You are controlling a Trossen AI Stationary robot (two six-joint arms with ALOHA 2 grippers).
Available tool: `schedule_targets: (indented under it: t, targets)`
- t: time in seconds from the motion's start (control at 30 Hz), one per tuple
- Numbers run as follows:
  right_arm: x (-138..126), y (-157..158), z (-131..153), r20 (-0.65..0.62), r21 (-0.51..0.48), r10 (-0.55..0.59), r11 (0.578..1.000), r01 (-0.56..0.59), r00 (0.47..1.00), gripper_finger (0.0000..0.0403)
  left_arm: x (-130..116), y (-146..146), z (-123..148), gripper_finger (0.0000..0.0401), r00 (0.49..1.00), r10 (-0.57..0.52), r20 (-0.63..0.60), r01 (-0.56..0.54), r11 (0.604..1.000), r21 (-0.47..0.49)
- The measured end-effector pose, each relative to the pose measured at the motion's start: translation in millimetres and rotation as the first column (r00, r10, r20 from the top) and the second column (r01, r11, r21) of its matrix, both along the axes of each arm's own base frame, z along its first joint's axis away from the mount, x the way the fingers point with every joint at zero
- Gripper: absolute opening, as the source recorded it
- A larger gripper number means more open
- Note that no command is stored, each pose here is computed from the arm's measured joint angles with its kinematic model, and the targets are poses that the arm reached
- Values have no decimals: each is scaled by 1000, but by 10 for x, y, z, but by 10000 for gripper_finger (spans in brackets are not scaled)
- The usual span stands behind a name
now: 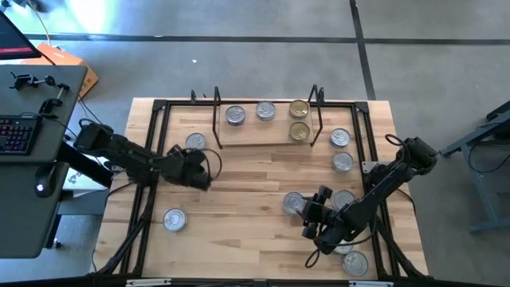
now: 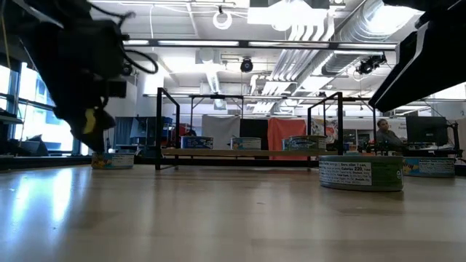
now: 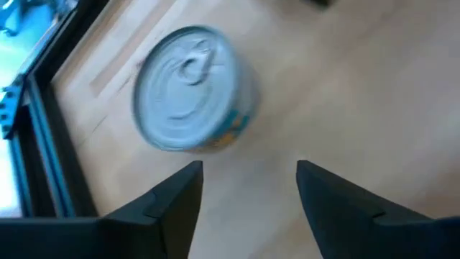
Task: Stack canned seafood by type on shelf
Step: Put the light blue tuna can on the shelf and align it with the other light blue tuna can
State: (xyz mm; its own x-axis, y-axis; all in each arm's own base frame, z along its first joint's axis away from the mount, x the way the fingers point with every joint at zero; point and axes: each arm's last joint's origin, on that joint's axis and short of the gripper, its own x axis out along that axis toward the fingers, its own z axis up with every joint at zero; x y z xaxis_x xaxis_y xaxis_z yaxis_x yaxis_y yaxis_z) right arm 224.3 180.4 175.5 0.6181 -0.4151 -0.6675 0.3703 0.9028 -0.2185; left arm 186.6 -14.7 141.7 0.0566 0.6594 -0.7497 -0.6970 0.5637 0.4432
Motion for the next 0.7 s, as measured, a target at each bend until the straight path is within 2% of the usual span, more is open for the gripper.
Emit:
schedule_targets:
  t: [0.27,0.4,0.53,0.7]
  targets:
    - [6,-6,-2,-23,-26,30,999,-30,999,233,64,415,-79,226,997,-24,-75,22,999,-26]
    - [7,-7,-4,-29,-19,31,999,-31,999,233,53,645,-89,217,994,-16,-110,6,996,-93]
    - [5,-3,-8,-44,-2,37,999,-37,998,233,24,828,-113,205,991,-55,-120,34,985,-166]
    - [5,-2,-9,-38,14,24,1000,-24,999,233,-13,914,-119,179,989,-82,-119,52,969,-240]
